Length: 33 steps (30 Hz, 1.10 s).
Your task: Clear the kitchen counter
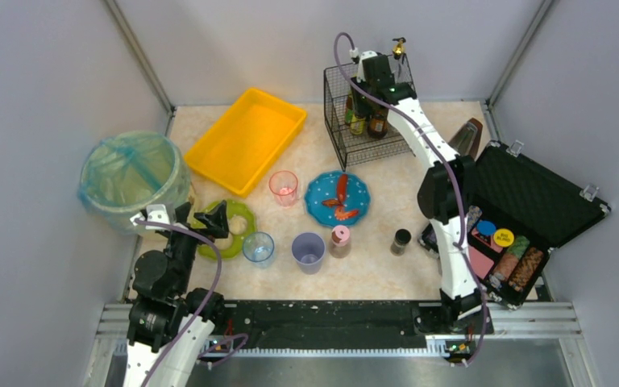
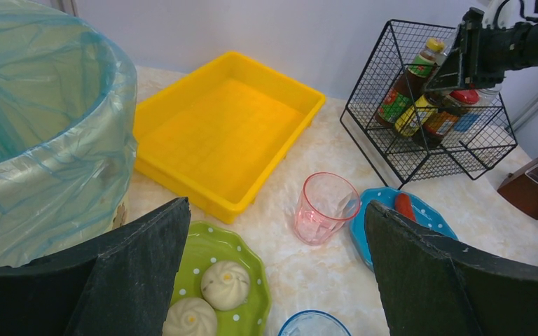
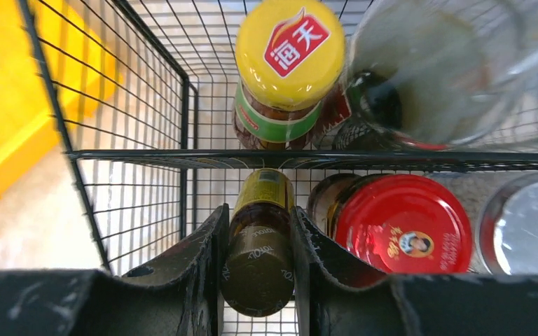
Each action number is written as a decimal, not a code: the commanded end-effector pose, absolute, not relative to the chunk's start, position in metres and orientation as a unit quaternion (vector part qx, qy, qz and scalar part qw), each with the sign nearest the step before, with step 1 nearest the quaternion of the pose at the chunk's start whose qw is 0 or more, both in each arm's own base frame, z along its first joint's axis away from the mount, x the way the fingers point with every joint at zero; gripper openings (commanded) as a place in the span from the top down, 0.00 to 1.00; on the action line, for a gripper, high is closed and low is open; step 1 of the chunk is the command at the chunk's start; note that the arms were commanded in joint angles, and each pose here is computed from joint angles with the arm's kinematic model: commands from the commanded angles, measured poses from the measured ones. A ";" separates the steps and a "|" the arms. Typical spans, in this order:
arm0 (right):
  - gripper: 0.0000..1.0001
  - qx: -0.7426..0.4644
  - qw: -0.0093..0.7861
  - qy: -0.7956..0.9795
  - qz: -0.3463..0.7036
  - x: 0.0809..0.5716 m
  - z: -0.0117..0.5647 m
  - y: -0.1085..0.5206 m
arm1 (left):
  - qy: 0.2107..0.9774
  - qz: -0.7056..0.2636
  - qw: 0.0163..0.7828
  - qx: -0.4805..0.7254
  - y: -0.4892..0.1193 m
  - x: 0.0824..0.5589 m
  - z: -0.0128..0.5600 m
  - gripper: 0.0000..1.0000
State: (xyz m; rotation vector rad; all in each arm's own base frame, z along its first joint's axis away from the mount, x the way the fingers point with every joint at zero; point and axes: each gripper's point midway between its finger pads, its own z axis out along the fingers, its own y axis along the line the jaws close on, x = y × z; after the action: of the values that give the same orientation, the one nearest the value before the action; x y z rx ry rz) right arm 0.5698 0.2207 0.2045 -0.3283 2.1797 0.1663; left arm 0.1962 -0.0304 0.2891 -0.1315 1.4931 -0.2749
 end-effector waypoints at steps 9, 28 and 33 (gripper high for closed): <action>0.65 -0.131 0.495 0.857 0.059 0.593 0.210 0.230 | 0.667 -0.125 0.732 -0.060 -0.030 0.199 0.297 0.01; 0.22 -0.183 0.526 0.828 0.060 0.514 0.290 0.227 | 0.653 -0.133 0.743 -0.060 -0.030 0.191 0.304 0.01; 0.20 -0.166 0.516 0.837 0.067 0.474 0.292 0.209 | 0.648 -0.135 0.747 -0.060 -0.029 0.189 0.307 0.01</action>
State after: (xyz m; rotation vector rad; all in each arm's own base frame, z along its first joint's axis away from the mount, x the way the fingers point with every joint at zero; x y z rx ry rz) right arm 0.5015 0.2203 0.2542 -0.4459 2.0803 0.1369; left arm 0.1928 -0.0296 0.2925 -0.1322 1.4739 -0.2795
